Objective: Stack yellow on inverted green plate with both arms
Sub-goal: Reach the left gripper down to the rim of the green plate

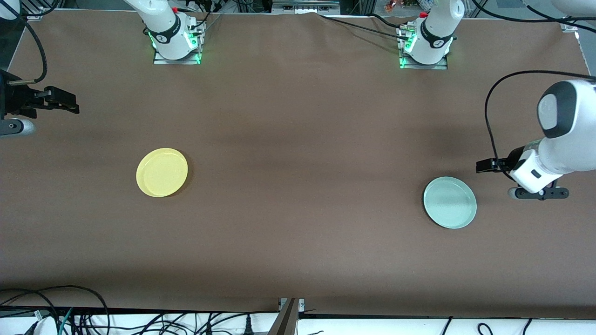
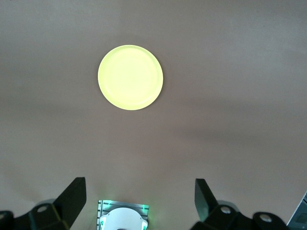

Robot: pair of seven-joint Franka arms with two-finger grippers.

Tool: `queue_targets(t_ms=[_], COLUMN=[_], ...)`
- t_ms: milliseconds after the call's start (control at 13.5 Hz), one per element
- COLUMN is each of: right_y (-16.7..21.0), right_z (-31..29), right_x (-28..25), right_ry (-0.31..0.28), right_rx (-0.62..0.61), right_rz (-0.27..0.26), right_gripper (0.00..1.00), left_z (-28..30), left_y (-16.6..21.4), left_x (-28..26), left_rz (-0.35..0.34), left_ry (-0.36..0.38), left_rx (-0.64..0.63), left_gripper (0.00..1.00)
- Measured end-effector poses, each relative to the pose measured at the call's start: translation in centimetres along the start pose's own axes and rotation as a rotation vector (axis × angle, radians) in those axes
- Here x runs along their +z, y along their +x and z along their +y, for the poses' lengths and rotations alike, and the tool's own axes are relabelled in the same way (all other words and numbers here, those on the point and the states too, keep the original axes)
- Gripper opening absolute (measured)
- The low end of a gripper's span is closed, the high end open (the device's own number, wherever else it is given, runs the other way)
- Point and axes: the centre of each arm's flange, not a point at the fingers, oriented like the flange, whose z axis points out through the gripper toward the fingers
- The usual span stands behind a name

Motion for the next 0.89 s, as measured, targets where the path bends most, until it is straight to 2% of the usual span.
queue_targets(t_ms=[370,889], right_y=[0.1,0.9], right_z=[0.1,0.2], right_x=[0.2,1.4], right_ry=[0.001,0.003], right_rx=[0.001,0.001], right_rz=[-0.004,-0.027], right_gripper=[1.0,1.0], left_z=[-2.1,-5.0], left_y=[-0.2,2.6], left_x=[6.4,14.8], left_rz=[0.066,0.148], left_ry=[-0.001,0.0], left_rx=[-0.03,-0.064], left_gripper=[1.0,1.0])
